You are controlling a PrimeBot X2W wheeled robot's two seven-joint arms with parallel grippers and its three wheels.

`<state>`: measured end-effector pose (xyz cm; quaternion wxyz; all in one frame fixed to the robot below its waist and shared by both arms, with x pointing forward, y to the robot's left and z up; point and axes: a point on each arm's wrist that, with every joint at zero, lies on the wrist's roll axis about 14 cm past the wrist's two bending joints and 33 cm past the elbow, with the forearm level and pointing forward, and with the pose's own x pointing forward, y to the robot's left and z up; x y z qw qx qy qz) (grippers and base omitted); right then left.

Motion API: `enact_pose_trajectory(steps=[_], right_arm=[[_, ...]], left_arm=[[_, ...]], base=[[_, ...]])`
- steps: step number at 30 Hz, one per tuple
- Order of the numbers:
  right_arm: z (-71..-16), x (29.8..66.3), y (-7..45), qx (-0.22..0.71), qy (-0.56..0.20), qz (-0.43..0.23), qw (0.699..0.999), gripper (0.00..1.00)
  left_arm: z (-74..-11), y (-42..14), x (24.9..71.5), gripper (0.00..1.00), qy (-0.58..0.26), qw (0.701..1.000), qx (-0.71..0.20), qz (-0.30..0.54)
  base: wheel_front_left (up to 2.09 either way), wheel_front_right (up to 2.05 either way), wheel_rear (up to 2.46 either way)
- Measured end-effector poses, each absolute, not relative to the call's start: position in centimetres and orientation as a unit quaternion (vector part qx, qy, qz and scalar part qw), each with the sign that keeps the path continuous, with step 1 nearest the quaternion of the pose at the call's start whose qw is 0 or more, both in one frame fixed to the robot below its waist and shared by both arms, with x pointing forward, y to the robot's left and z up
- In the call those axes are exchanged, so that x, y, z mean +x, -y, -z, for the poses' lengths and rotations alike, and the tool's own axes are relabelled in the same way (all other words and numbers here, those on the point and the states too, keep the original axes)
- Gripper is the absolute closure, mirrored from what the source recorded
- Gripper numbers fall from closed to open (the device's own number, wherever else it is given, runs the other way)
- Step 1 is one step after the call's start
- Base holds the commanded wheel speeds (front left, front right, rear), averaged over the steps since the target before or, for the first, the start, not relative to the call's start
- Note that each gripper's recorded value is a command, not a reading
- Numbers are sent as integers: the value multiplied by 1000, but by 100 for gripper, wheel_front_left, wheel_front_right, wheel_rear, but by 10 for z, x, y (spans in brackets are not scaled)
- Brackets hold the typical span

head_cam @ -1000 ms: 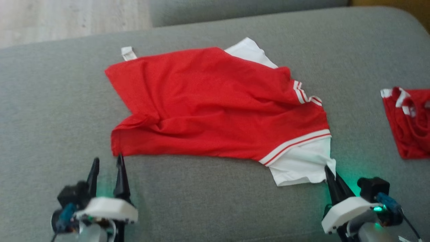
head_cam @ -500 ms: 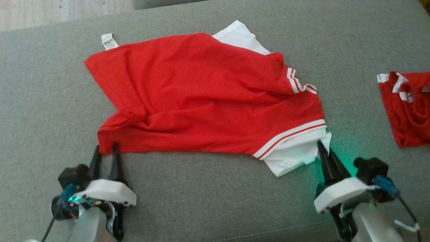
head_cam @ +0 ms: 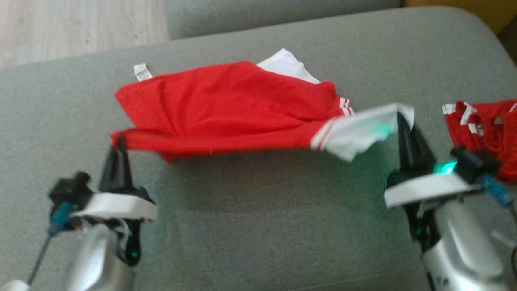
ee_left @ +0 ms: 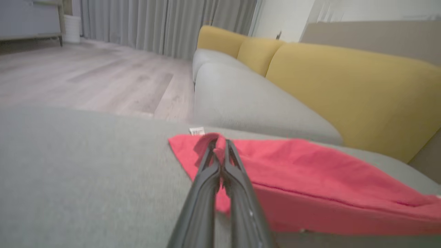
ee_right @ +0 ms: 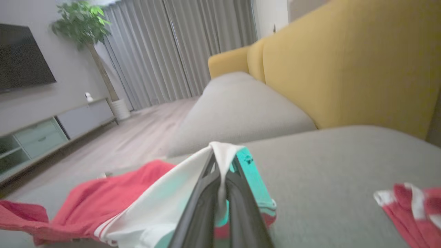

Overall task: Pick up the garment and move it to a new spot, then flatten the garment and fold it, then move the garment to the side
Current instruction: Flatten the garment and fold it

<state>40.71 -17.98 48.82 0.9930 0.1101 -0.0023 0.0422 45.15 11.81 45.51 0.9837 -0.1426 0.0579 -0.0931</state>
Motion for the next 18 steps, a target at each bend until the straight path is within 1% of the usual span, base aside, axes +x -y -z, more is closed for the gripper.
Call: enact_pose_trajectory(steps=[6,11,14,18], right_arm=[[-586,435,179,94,132,-76,984,100],[-673,446,174,74,233,-113,963,100],[-713,444,168,69,278,-132,949,100],[-744,440,163,70,310,-149,936,100]], left_arm=[[-535,-140,464,100,56,985,-133,96],[-596,-151,468,100,130,978,-116,114],[-630,-156,466,100,165,973,-105,123],[-671,-161,460,100,201,967,-82,136]], base=[[0,0,0],[0,0,0],[0,0,0],[0,0,0]])
